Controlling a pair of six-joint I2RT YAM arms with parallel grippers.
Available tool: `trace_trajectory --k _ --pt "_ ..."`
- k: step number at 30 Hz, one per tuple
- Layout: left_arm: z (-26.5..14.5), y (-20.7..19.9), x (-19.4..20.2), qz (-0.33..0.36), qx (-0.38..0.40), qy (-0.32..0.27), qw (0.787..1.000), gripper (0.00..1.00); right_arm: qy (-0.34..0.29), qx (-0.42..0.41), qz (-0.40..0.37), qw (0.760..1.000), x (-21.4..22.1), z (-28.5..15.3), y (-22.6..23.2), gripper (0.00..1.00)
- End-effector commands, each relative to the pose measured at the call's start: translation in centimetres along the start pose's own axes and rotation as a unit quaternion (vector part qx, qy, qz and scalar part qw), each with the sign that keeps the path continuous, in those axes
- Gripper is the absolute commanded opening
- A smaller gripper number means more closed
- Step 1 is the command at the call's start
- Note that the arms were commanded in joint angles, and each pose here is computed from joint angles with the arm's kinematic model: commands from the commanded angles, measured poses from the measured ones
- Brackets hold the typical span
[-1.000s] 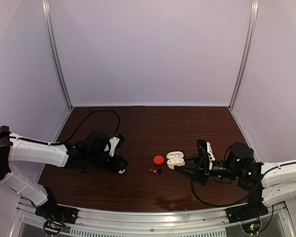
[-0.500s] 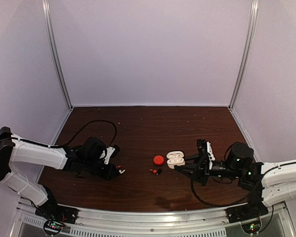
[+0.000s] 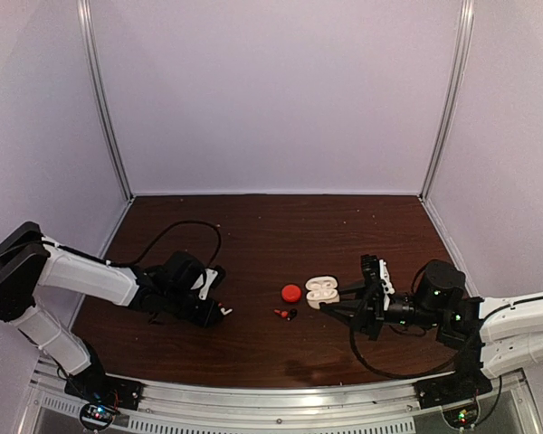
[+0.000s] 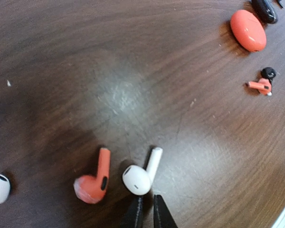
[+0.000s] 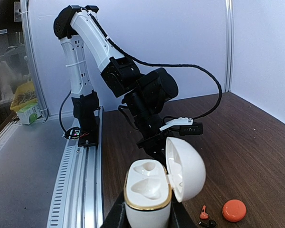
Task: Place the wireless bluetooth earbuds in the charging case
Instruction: Adjust the left earbud at the center of the board, then pick up the left earbud from the center of the board.
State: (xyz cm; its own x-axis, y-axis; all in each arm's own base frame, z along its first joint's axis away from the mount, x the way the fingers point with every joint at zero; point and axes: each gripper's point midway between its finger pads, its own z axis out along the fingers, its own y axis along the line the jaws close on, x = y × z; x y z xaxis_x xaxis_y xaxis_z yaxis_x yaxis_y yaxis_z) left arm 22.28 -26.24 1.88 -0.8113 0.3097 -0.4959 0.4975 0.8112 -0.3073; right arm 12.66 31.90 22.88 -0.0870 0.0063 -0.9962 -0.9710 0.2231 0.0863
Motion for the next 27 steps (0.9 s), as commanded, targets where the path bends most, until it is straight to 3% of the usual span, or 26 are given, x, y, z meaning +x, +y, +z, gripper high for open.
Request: trace_trajectory --k 1,8,15,24,27 --pt "0.6 2.0 -2.0 0.000 -0.069 -0.016 0.998 0.11 -0.011 0.011 0.001 1.000 -0.6 -0.2 -0.4 0.01" --pt "1.7 3.1 -5.0 0.022 -0.107 -0.031 0.994 0.10 -0.010 0.010 0.001 1.000 -0.5 -0.1 -0.4 0.02" --pt "2.4 0.4 -6.5 0.059 -0.044 -0.035 0.997 0.12 -0.012 0.016 -0.001 1.000 -0.7 -0.4 -0.5 0.01" --pt "-1.9 -2.4 -10.2 0.089 -0.006 -0.065 0.994 0.35 -0.011 0.017 0.001 1.000 -0.6 -0.3 -0.6 0.02" --pt "-1.9 -3.0 -9.2 0.104 0.013 -0.030 0.994 0.38 -0.012 0.017 0.002 1.000 -0.6 -0.3 -0.6 0.01"
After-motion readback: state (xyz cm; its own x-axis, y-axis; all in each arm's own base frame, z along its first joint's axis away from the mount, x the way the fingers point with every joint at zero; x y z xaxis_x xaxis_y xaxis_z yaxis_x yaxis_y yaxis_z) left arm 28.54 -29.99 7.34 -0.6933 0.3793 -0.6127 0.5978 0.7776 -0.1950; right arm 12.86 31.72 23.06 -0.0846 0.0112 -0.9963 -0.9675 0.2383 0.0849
